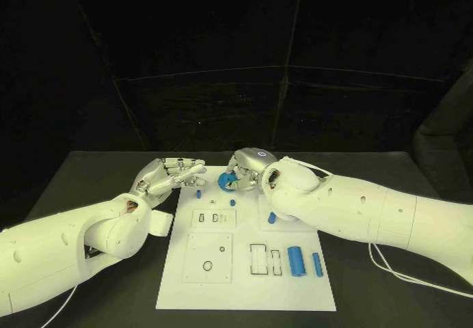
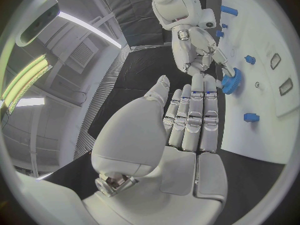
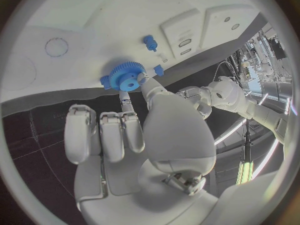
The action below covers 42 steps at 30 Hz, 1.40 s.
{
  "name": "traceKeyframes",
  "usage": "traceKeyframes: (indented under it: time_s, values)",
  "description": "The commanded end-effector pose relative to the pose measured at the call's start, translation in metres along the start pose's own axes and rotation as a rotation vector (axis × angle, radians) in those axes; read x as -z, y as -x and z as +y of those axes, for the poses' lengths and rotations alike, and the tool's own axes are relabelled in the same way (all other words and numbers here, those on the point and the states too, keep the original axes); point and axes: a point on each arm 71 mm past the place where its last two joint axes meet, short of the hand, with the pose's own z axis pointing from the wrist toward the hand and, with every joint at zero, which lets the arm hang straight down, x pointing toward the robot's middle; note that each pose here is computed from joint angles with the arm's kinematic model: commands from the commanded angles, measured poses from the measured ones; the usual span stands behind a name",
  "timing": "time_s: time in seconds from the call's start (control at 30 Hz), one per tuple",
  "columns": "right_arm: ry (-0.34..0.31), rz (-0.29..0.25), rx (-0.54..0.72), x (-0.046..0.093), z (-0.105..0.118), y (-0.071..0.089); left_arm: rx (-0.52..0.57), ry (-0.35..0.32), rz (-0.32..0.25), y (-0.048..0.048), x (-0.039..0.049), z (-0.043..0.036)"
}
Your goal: Assemble the parts on the task board
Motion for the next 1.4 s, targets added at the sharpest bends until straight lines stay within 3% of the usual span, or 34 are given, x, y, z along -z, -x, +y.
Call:
traceKeyframes:
  time_s: [0.03, 0.73, 0.87, 0.97, 1.2, 1.4]
  values:
    - [0.002, 0.021, 0.008, -0.002, 0.001, -0.002, 0.001, -0.007, 0.009, -0.0007, -0.0005, -0.0014]
    - [-0.028, 0.066, 0.015, -0.007, -0.002, -0.008, -0.001, -0.003, 0.006, -0.0002, -0.0002, -0.0013]
    - [-0.024, 0.049, 0.006, -0.005, -0.002, -0.007, -0.001, -0.003, 0.006, -0.0003, -0.0001, -0.0014]
    - [-0.009, 0.005, -0.01, -0.002, -0.003, -0.003, -0.001, -0.003, 0.006, 0.0, 0.0001, -0.0015]
    - [0.059, -0.129, -0.114, 0.022, -0.018, 0.014, -0.004, -0.004, 0.0, 0.0029, 0.0013, -0.0021]
    - [0.063, -0.151, -0.257, 0.056, -0.049, 0.029, -0.007, -0.005, -0.007, 0.0063, 0.0028, -0.0027]
